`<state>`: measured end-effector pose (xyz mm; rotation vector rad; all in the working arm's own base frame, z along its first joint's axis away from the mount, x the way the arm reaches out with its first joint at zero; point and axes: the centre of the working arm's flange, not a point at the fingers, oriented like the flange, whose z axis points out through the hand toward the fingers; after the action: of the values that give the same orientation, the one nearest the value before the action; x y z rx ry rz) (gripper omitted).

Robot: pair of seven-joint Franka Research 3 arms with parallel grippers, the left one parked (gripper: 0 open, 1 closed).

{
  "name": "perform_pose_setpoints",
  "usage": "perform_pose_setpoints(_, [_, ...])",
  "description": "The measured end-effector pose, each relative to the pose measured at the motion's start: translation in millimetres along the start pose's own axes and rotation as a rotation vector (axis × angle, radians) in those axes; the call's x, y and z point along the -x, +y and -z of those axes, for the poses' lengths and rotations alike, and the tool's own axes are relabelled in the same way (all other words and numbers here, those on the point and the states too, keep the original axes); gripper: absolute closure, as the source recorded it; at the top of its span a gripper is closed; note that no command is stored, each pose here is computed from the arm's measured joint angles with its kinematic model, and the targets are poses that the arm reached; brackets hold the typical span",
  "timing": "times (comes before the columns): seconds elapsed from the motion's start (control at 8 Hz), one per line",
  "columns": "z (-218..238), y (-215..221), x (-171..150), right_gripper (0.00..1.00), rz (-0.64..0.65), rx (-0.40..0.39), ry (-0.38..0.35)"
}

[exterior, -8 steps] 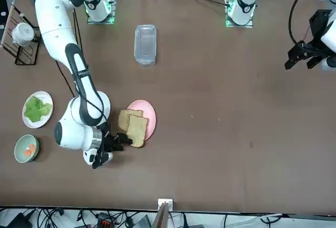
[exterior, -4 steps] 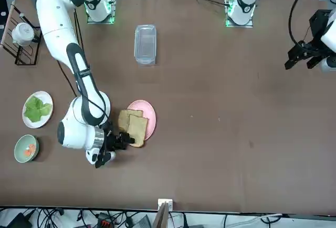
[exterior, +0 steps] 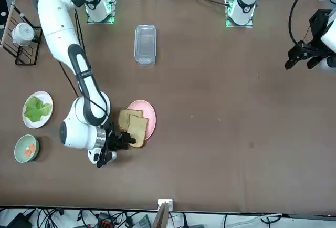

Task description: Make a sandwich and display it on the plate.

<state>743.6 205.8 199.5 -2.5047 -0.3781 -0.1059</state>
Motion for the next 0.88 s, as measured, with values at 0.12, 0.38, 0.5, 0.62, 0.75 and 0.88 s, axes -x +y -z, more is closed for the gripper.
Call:
perform_pose_setpoints(0.12, [-3.1, 2.0, 1.3, 0.25, -0.003, 0.0, -0.002])
perform_pose_setpoints(0.38, [-5.5, 2.6, 2.4, 0.25, -0.005, 0.0, -0.004])
perform_pose_setpoints(0.5, [-6.8, 1.9, 3.0, 0.25, -0.005, -0.002, -0.007])
perform_pose_setpoints(0.62, [-7.9, 0.8, 3.2, 0.28, -0.003, -0.003, -0.008])
perform_pose_setpoints(0.75, [-8.7, 0.1, 3.5, 0.28, -0.002, -0.003, -0.01])
perform_pose_setpoints(0.88, [-10.1, -0.2, 4.3, 0.38, -0.002, -0.003, -0.012])
